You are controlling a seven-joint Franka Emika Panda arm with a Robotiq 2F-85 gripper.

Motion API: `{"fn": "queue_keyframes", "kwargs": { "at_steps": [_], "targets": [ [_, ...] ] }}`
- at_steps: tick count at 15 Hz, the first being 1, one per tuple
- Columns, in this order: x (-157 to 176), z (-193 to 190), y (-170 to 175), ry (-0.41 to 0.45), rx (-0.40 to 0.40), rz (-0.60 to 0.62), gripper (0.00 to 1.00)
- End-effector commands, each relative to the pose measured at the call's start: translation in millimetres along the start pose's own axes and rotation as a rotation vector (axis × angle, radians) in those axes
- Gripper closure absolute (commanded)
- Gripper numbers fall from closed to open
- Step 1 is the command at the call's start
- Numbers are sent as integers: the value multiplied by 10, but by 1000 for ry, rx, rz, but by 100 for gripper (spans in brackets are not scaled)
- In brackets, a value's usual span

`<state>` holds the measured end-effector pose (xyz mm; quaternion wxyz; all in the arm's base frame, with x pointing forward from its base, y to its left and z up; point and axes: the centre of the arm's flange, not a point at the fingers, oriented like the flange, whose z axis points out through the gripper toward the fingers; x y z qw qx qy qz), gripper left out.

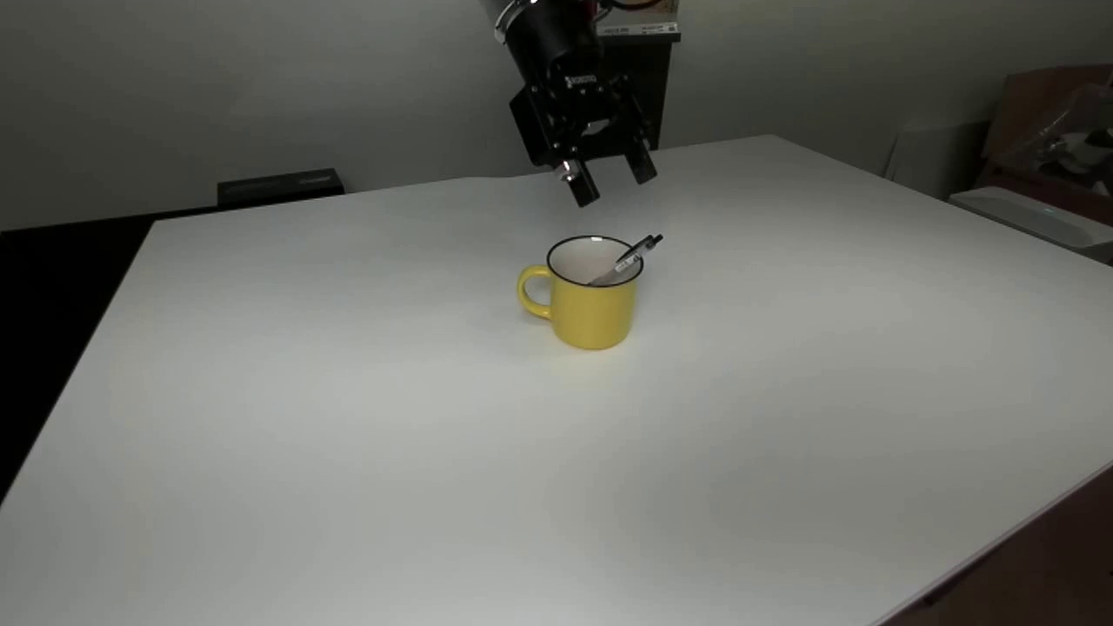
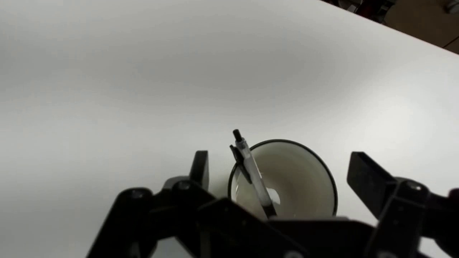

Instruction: Put the pen in the cup

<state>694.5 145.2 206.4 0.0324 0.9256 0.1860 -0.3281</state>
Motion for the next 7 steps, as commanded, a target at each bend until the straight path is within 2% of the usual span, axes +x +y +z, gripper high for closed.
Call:
{"fn": "queue_keyframes", "kwargs": {
  "at_steps": [1,6,7],
  "targets": [
    [-540,-409,154,107,22,-5,0],
    [-1274,-713,548,241,64,72,0],
    [-1396,-739,619,241,72,99,0]
  ]
}}
